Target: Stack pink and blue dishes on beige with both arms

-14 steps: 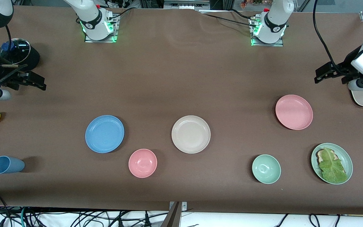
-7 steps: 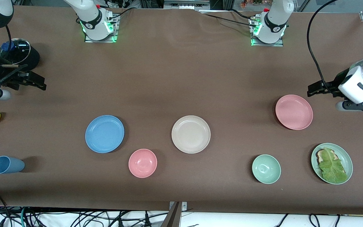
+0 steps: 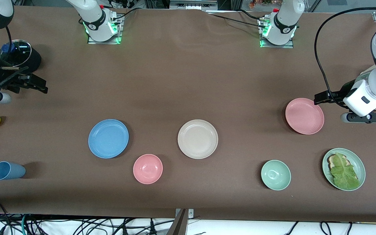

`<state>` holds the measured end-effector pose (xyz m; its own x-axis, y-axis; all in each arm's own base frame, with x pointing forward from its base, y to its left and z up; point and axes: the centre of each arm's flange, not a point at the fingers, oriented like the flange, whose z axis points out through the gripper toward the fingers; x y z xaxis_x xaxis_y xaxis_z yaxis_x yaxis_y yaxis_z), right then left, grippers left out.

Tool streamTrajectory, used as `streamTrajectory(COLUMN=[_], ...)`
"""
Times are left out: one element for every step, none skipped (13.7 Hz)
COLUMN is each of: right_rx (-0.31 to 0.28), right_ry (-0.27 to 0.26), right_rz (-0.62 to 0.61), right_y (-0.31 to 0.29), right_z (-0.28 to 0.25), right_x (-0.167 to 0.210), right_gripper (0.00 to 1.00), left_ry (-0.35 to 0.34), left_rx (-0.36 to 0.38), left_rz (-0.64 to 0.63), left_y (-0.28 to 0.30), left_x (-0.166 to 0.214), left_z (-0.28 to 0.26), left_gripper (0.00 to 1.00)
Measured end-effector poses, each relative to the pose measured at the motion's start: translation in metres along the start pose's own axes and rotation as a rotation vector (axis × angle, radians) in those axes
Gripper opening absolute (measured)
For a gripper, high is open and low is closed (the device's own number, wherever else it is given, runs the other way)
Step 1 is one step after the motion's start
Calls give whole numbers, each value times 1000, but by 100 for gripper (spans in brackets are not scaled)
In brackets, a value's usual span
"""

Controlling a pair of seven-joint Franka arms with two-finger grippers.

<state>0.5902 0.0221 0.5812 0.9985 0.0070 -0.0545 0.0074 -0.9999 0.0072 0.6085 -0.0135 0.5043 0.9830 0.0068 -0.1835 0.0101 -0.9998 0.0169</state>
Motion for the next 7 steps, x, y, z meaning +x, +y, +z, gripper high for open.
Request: streamTrajectory(right_rx=[0, 0, 0, 0, 0, 0, 0], right_ry=[0, -1, -1, -1, -1, -1, -1], right_rz=[0, 0, 0, 0, 1, 1, 1], right_y=[0, 0, 0, 0, 0, 1, 1], right_z=[0, 0, 0, 0, 0, 0, 0], right_x=[0, 0, 0, 0, 0, 0, 0], right_gripper=[100, 100, 100, 100, 100, 100, 100], left_ry=[1, 0, -4, -8, -11, -13, -15], left_rx=[0, -1, -1, -1, -2, -4, -8], left_rz=[0, 0, -2, -6, -13, -27, -39], left_y=[0, 0, -1, -3, -8, -17, -29], left_x=[4, 8, 11, 14, 15, 16, 17], left_z=[5, 10, 15, 19, 22, 23, 24], left_gripper=[100, 100, 100, 100, 100, 100, 100])
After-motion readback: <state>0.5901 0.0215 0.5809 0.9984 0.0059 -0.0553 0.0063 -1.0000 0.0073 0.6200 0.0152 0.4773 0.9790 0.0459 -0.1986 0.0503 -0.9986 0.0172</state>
